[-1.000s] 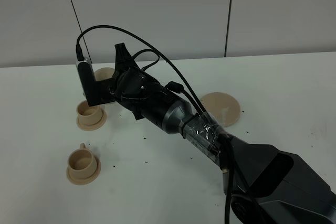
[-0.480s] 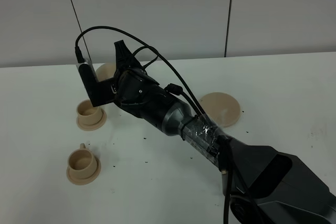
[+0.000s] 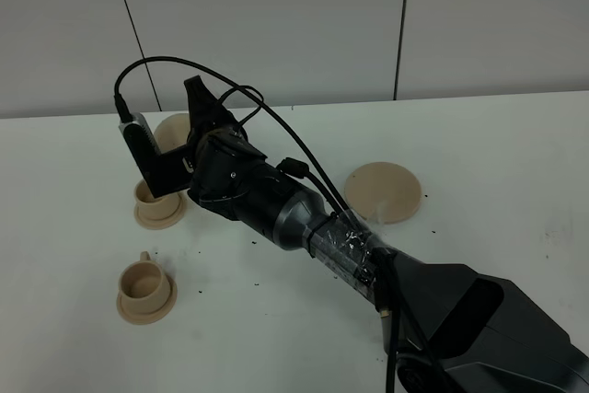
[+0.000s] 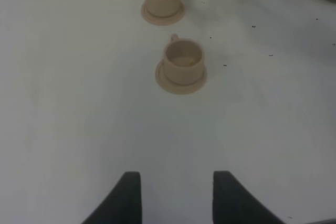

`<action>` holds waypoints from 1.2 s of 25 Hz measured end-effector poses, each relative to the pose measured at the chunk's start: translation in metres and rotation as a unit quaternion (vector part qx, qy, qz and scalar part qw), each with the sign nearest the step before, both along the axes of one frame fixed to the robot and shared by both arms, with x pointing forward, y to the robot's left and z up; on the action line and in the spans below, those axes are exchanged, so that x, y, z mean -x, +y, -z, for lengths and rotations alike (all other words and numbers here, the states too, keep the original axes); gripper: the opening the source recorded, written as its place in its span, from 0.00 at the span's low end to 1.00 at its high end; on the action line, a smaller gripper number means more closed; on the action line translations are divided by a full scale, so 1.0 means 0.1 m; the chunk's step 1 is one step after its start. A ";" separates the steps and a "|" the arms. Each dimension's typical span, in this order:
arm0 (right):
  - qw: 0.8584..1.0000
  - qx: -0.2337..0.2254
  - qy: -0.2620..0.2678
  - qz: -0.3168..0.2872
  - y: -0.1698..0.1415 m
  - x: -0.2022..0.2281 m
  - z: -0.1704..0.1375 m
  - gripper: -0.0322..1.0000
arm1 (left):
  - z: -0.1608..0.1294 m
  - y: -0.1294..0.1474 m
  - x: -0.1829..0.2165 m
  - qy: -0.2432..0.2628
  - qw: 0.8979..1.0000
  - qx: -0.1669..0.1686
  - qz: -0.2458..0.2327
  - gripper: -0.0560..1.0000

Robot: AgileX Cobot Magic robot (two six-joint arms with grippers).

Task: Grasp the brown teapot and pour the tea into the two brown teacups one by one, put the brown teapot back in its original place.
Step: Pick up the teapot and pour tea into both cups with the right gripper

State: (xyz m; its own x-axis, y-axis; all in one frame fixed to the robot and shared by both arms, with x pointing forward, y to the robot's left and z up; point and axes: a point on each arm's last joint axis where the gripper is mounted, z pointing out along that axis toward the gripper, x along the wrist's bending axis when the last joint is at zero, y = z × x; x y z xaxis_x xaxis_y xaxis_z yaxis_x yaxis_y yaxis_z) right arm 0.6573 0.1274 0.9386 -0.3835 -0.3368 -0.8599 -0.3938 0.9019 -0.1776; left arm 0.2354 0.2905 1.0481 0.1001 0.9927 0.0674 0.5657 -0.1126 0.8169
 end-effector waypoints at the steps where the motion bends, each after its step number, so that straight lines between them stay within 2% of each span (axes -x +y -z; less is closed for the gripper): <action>1: 1.000 0.001 -0.001 0.000 0.00 0.00 0.00 0.12 | 0.00 0.00 0.00 0.000 1.000 0.000 0.000 0.42; 8: 1.000 0.022 -0.013 -0.003 0.01 -0.01 0.08 0.12 | 0.00 0.00 0.00 0.000 1.000 0.000 0.000 0.42; 23: 0.999 0.023 -0.018 -0.012 0.05 0.02 0.08 0.12 | 0.00 0.00 0.00 0.000 1.000 0.000 0.000 0.42; 30: 0.998 0.047 -0.036 -0.020 0.05 0.02 0.07 0.12 | 0.00 0.00 0.00 0.000 1.000 0.000 0.000 0.42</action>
State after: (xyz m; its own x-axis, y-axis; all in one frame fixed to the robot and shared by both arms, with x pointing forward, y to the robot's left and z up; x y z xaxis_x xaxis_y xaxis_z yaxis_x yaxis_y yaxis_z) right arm 0.6549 0.1321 0.9321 -0.3067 -0.4307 -0.8488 -0.4115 0.8641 -0.2898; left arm 0.2354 0.2905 1.0481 0.1001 0.9927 0.0674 0.5657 -0.1126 0.8169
